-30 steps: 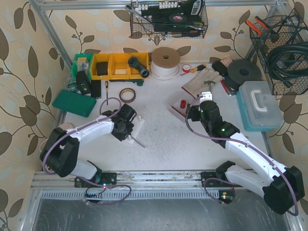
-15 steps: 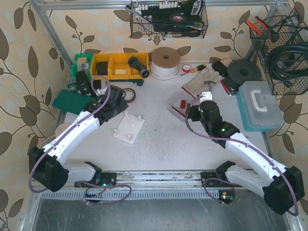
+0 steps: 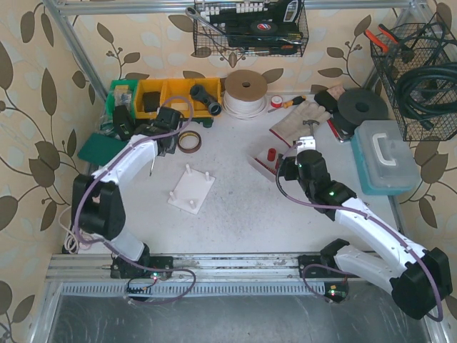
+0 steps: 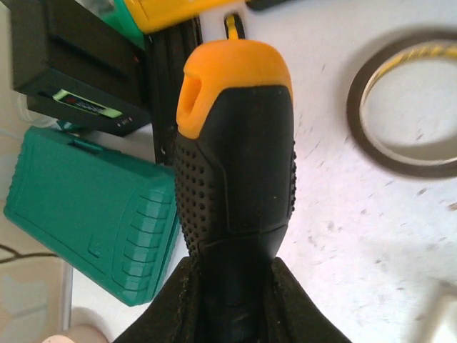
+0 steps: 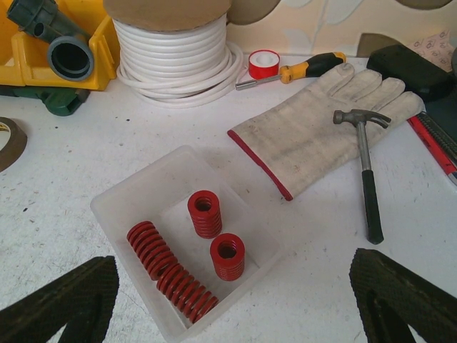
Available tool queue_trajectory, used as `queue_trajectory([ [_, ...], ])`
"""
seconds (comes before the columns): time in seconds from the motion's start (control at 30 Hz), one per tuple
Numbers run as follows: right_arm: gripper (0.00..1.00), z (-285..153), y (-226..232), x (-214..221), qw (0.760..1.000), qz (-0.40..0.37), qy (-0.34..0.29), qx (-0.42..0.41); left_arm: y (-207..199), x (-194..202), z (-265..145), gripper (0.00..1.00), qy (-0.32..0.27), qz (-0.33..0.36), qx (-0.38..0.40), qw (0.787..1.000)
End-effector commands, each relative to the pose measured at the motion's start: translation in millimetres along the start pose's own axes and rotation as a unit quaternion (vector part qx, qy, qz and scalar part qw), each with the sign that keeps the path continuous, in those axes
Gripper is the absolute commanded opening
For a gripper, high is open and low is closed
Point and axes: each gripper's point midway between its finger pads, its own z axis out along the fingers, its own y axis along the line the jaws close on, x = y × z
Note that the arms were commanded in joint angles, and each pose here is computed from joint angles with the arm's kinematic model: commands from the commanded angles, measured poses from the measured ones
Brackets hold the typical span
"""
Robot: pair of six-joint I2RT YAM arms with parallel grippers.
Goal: Install the large spring
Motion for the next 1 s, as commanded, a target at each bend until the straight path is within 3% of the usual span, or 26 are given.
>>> queue_trajectory([
  [0.0,0.88,-2,0,2,1.0,-0.003,-0.004,-0.002,15,3,26,0.0,0.023,0.071,-0.037,0.997],
  [0.3,0.88,-2,3,1,1.0,-0.002,-0.004,-0.008,-5,39,91,0.0,0.121,0.061,0.002,0.991],
  [0.5,0.88,-3,3,1,1.0,-0.003,-0.004,-0.008,-14,55,110,0.02,0.16,0.058,0.011,0.985],
  [0.6,0.88,-1,2,3,1.0,-0.006,0.0,-0.005,-15,57,111,0.12,0.163,0.052,0.012,0.985],
  [0.77,0.88,0,1,3,1.0,-0.007,0.001,-0.001,-11,52,101,0.4,0.151,0.031,0.012,0.988],
  [0.87,0.88,0,1,4,1.0,-0.008,0.003,0.0,-7,44,87,0.66,0.131,0.005,0.019,0.991],
  [0.97,0.88,2,1,5,1.0,-0.009,0.006,0.003,-5,33,67,0.71,0.1,-0.034,0.037,0.994],
])
